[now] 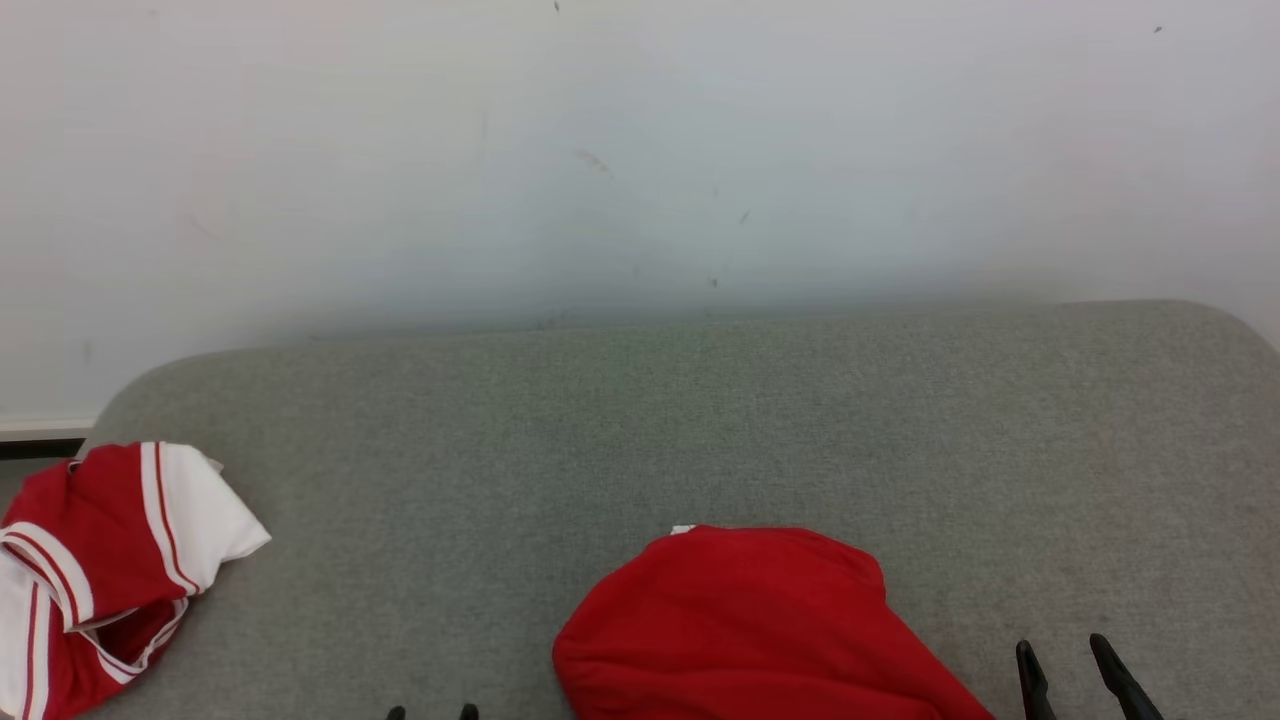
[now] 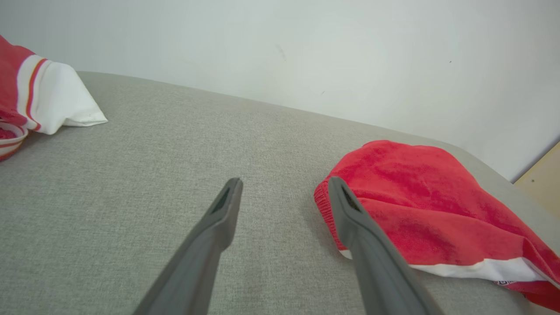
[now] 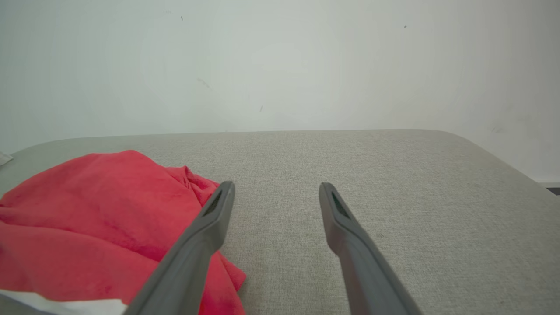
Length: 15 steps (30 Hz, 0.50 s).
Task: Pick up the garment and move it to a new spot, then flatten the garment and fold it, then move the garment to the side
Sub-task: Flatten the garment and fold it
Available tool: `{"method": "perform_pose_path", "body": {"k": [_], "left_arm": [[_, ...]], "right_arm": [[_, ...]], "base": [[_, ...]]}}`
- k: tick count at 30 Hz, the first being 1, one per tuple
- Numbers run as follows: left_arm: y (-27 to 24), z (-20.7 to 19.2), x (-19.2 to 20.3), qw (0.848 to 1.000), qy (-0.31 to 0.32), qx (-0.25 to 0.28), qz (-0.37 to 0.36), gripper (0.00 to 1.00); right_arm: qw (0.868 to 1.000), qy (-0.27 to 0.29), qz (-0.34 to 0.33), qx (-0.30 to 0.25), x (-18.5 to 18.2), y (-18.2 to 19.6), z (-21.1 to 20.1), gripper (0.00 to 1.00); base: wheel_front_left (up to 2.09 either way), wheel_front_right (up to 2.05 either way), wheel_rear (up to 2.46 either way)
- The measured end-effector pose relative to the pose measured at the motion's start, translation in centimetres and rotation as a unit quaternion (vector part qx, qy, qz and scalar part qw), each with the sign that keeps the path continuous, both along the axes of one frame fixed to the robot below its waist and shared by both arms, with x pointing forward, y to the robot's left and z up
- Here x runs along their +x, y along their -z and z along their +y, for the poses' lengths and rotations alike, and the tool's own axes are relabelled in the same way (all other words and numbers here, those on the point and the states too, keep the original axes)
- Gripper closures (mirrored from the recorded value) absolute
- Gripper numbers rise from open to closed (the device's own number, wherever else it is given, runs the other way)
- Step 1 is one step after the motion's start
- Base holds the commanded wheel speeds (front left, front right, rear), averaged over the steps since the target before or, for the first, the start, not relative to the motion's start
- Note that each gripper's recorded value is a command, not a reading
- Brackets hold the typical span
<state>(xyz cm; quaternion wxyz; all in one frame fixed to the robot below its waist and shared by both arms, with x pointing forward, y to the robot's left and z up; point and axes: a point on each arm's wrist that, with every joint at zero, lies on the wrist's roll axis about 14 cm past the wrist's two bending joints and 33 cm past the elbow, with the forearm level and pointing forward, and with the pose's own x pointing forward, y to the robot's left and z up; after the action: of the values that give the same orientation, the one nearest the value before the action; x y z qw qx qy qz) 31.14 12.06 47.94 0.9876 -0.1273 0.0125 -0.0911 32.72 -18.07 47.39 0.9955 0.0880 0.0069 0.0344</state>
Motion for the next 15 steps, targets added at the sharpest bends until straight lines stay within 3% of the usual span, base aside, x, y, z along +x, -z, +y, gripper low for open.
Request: {"method": "perform_pose_path", "body": {"k": [15], "left_arm": [[-0.41, 0.95, 0.45, 1.0, -0.001, 0.017, -0.015, 0.0]], "right_arm": [[1.0, -0.003, 0.004, 0.003, -0.34, 0.29, 0.32, 0.0]], "base": [[0.0, 0.0, 0.0]]}}
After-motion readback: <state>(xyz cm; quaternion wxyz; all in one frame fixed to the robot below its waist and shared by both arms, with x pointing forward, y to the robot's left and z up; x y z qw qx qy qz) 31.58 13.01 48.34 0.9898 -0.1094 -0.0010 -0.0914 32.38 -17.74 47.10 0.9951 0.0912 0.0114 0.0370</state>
